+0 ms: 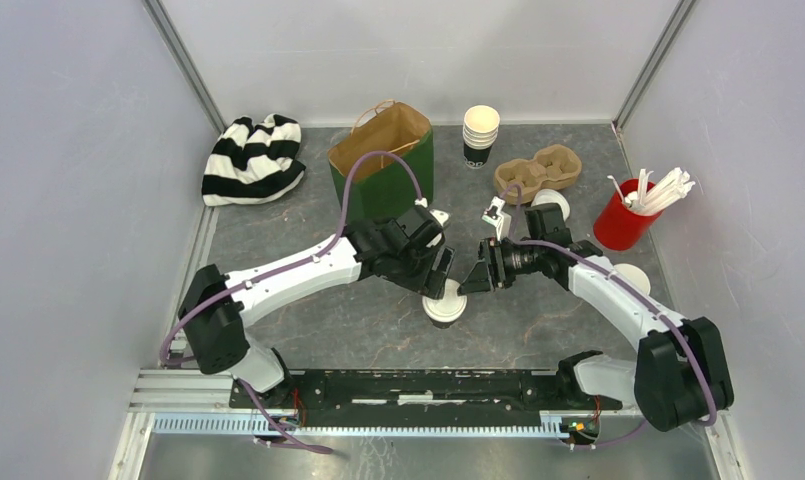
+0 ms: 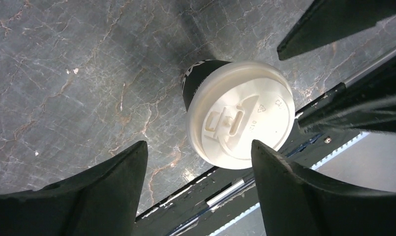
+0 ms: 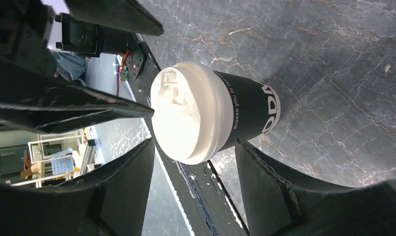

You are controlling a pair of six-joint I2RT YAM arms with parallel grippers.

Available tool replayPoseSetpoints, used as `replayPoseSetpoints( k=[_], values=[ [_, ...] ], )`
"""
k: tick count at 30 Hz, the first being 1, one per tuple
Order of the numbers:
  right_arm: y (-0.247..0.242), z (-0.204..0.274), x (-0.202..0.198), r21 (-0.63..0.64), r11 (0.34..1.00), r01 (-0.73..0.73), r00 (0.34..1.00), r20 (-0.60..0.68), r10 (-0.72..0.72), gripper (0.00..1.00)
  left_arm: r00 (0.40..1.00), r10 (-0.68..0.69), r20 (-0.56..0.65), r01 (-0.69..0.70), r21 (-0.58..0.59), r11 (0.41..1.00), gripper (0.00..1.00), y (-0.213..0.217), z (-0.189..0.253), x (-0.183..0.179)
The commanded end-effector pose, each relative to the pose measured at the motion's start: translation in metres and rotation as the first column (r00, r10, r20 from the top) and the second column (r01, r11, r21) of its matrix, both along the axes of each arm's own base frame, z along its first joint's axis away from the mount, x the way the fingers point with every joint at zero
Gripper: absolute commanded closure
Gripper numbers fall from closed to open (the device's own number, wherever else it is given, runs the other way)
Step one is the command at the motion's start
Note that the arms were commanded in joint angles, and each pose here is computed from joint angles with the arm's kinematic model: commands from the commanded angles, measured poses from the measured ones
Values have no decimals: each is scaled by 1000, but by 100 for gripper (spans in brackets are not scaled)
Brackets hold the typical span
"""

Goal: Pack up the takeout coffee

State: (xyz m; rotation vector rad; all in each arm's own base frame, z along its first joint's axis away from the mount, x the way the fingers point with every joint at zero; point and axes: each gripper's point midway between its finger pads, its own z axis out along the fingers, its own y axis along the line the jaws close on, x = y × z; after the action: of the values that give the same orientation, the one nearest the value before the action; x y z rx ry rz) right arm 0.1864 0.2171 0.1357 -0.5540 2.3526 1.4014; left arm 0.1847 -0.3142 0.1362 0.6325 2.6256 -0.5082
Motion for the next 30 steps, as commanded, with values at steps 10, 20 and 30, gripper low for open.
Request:
replayPoseSetpoints(
  k=[10,20,30],
  values=[
    [12,1,26,28,999,20,1000,-2,-20,44,998,61,-23,-63,-107,992,27,-1,30,-9],
    [6,-7,16,8,999,45,999,-10,-45,31,982,132,-132,-160,-227,961,29,8,42,-12],
    [2,-6,19,-30,997,73,997,17,-72,29,887,309,-343,-441,-431,787,38,20,48,-13]
  ],
)
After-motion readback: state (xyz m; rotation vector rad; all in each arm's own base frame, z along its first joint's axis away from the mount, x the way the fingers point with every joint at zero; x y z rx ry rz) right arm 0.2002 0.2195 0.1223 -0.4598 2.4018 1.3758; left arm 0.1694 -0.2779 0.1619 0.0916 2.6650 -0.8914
